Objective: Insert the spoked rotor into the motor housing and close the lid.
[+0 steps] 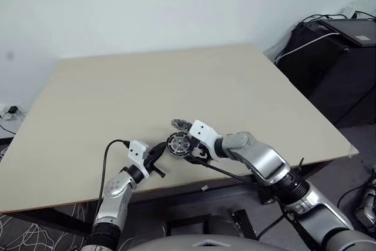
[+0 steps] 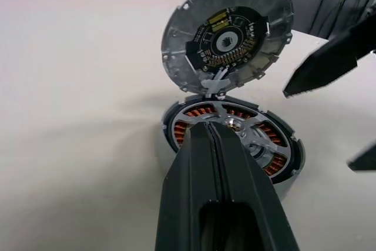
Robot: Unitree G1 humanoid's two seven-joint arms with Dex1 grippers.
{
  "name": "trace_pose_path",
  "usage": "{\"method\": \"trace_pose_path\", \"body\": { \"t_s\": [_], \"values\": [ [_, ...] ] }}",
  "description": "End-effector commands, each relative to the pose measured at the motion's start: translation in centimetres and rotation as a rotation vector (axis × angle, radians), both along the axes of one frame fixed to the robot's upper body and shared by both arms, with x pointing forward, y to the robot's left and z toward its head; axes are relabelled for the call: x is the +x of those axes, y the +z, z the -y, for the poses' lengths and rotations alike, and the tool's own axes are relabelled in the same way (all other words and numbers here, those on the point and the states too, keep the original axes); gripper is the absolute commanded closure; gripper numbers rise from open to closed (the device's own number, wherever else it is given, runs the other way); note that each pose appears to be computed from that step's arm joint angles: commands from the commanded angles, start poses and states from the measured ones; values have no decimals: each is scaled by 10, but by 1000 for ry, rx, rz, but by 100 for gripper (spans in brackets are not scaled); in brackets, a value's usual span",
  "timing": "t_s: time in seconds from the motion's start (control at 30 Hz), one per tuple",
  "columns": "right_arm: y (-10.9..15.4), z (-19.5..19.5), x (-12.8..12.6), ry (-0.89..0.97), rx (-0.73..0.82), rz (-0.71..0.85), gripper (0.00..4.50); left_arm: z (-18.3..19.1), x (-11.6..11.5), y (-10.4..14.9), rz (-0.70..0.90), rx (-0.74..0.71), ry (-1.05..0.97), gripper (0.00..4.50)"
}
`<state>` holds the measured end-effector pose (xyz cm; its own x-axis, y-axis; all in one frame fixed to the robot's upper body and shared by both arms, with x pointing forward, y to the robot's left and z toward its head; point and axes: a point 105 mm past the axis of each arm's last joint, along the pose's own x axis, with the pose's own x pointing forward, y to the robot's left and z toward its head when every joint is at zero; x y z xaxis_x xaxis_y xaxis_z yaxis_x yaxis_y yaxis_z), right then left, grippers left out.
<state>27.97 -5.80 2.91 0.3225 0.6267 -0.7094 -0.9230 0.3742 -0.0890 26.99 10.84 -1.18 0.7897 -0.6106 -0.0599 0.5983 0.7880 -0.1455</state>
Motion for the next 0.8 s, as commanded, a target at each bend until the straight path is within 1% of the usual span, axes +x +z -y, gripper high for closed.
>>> {"method": "trace_pose_path", "body": {
  "t_s": [0.03,0.27,0.5,0.8],
  "values": [
    [13,-12,-2,121,23,71,66,3,3,7,35,6,-11,450],
    [12,-20,1,278,-48,202,66,4,2,6,41,19,-11,450],
    [2,-24,1,323,-81,191,66,2,3,6,41,19,-8,450],
    [-10,-21,4,329,-123,162,66,4,2,6,38,17,-15,450]
  ]
}}
